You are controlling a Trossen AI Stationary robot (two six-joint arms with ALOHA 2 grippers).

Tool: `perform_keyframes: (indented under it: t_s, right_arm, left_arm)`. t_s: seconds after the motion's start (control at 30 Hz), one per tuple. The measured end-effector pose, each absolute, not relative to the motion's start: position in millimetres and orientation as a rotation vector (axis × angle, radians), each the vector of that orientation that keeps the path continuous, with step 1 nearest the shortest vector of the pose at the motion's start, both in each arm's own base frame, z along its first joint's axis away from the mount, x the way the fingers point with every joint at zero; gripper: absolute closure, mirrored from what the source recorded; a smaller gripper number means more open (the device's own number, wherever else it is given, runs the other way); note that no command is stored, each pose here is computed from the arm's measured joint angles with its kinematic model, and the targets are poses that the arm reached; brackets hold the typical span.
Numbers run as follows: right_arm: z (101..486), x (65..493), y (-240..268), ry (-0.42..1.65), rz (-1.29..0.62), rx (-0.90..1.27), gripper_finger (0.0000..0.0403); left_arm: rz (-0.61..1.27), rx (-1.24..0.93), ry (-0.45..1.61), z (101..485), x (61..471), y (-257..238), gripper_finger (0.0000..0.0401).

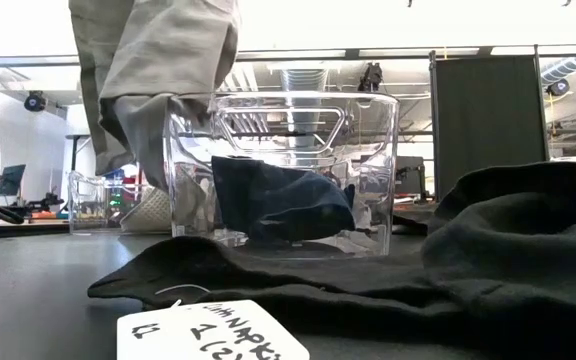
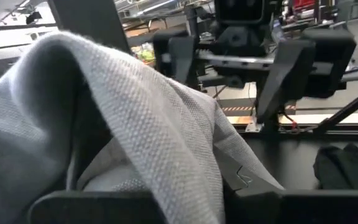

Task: Sort towels by color in basket
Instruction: Put the bottom gray towel into the top transparent bin

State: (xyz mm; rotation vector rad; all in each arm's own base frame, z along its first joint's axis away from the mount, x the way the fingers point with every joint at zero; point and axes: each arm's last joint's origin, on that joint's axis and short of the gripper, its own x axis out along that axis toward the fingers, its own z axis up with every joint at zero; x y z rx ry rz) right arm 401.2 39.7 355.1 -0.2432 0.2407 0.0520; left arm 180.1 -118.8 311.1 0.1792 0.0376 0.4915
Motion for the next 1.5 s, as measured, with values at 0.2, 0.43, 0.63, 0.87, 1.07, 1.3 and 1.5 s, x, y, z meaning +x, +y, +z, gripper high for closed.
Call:
perform_keyframes:
  t_s: [0.2, 0.43, 0.63, 0.87, 1.07, 1.3, 1.5]
  right_arm:
    - [338.5, 420.1, 43.3, 0.203, 0.102, -0.224, 0.0096]
    - [329.0, 429.4, 44.3, 0.188, 0.103, -0.236, 0.0173]
    - [329.5, 429.0, 46.4, 0.184, 0.110, -0.294, 0.0364]
    - [331.3, 424.6, 46.6, 0.214, 0.113, -0.292, 0.0393]
    - [350.9, 406.6, 41.3, 0.243, 0.000, -0.316, 0.0394]
    - [360.8, 389.8, 36.2, 0.315, -0.057, -0.319, 0.0394]
    - [356.7, 390.0, 42.4, 0.320, 0.140, -0.297, 0.0394]
  left_arm:
    - [0.488, 0.175, 0.034, 307.8, 187.1, -120.6, 0.0401]
    - [0.414, 0.158, 0.006, 309.4, 189.8, -123.2, 0.0401]
    - [0.432, 0.166, 0.005, 310.4, 189.4, -122.5, 0.0366]
    - [0.545, 0.203, 0.043, 308.7, 184.2, -122.3, 0.0234]
    - [0.823, 0.300, 0.132, 307.2, 174.7, -120.8, 0.0136]
    - [0.660, 0.372, 0.125, 307.7, 176.1, -124.9, 0.0096]
    - [0.413, 0.392, 0.073, 308.0, 185.4, -124.9, 0.0100]
